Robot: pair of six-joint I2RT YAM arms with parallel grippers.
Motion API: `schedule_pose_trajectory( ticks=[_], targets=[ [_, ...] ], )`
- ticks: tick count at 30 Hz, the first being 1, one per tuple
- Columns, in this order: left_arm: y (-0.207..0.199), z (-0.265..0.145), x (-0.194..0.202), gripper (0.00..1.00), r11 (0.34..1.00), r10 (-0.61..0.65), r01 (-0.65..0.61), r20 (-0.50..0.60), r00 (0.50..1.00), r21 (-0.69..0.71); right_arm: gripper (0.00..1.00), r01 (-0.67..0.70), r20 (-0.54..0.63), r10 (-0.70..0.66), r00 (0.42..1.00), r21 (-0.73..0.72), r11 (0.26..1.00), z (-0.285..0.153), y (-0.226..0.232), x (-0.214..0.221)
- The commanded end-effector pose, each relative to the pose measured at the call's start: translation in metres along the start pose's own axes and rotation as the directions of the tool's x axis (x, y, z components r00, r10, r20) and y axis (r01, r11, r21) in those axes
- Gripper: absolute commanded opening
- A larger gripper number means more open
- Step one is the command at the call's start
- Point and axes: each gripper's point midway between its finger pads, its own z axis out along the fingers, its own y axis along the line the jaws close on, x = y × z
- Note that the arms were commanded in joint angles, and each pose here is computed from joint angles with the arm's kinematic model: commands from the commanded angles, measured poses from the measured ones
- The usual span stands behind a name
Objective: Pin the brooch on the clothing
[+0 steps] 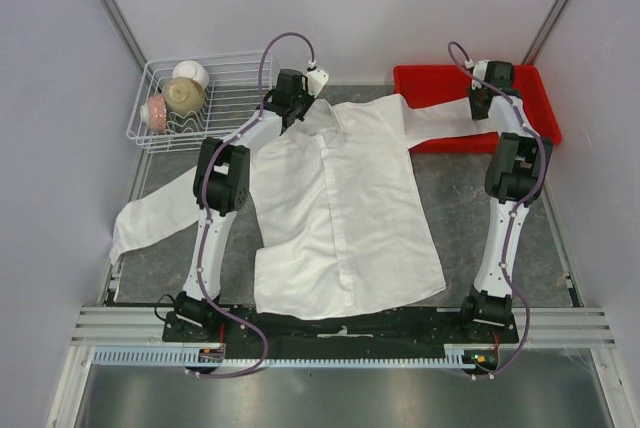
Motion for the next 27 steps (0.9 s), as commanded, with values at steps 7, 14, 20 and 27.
schedule_pose_trajectory(
  ticks=[7,14,20,27],
  targets=[
    [0.013,-0.003,-0.017,0.02,0.999,-0.025,0.027,0.063,0.998,-0.025,0.06,0.034,0.156,-0.049,0.987,0.098,0.995,-0.049,-0.056,-0.064],
    [0.014,-0.003,-0.017,0.02,0.999,-0.025,0.027,0.062,0.998,-0.030,0.30,0.047,0.145,-0.060,0.988,0.092,0.995,-0.045,-0.057,-0.059],
    [0.014,-0.003,-0.018,0.02,0.999,-0.019,0.021,0.064,0.998,-0.031,0.19,0.043,0.130,-0.053,0.990,0.079,0.996,-0.036,-0.054,-0.051],
    [0.015,-0.003,-0.017,0.02,0.999,-0.022,0.024,0.062,0.998,-0.030,0.01,0.050,0.125,-0.058,0.990,0.064,0.997,-0.033,-0.051,-0.048]
  ],
)
